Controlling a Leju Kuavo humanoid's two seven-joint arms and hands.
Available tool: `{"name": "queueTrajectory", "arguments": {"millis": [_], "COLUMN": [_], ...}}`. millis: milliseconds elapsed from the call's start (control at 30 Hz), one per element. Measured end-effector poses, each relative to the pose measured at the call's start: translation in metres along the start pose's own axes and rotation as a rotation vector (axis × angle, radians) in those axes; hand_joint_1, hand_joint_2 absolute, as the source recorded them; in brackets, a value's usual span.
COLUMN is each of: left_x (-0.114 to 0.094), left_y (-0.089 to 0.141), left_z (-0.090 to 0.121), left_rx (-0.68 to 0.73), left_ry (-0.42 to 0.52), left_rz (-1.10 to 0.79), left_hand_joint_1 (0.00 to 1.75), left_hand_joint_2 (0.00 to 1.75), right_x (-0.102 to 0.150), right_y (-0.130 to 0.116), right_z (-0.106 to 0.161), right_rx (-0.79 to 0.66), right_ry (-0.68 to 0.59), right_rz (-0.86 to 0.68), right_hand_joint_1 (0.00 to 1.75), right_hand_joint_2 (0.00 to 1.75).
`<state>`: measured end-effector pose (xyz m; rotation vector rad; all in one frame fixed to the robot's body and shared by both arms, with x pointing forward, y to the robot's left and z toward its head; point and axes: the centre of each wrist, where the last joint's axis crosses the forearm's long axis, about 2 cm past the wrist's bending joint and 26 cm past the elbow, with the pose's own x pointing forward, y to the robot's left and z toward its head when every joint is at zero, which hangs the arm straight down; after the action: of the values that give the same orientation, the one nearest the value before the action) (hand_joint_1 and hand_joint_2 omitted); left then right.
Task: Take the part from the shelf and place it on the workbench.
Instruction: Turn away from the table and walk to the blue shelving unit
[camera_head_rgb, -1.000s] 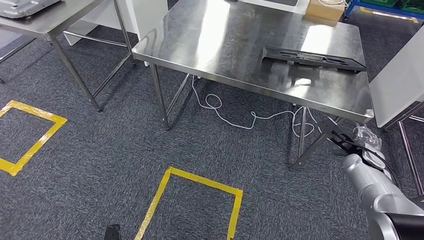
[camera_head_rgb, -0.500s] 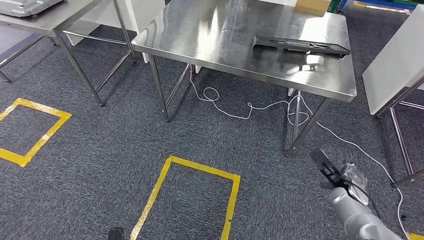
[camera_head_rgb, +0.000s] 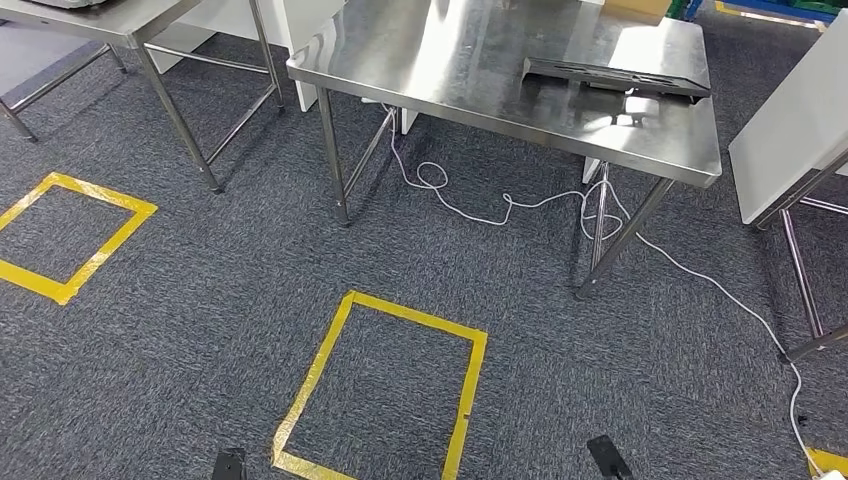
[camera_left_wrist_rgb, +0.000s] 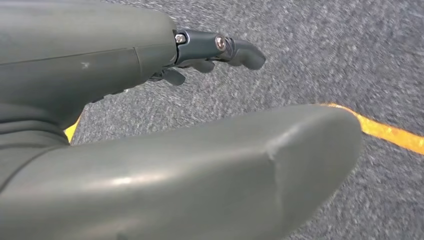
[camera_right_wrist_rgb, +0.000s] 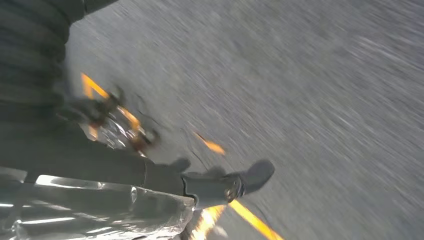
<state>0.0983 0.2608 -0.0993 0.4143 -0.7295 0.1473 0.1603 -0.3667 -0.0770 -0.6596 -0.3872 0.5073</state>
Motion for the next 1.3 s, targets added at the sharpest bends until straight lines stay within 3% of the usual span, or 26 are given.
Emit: {"name": "queueTrajectory", "arguments": {"millis": [233,667,967,1300], "left_x": [0.000,0.000,-0.002,-0.004], "left_y": [0.000,-0.001,-0.004,-0.003], "left_z": [0.000,0.000,0.002,0.004], "left_rx": [-0.011,-0.027,-0.146,-0.182], "left_ry": [0.014,0.038,0.072,0.093], "left_rz": [-0.021,-0.044,-0.088,-0.110], "left_hand_joint_1": [0.00,0.00,0.00,0.00], "left_hand_joint_2": [0.00,0.00,0.00,0.00], "right_x": [-0.030,-0.046,-0.051,-0.052], "right_y": [0.050,0.083,0.088,0.087], "right_z": [0.026,0.048,0.051,0.050], "right_rx": [0.153,0.251,0.326,0.402], "right_ry": [0.100,0.156,0.196,0.225], "right_rz": [-0.079,-0.106,-0.213,-0.290], "right_hand_joint_1": [0.00,0.00,0.00,0.00], "right_hand_joint_2": [1.75,1.75,1.75,1.75]}}
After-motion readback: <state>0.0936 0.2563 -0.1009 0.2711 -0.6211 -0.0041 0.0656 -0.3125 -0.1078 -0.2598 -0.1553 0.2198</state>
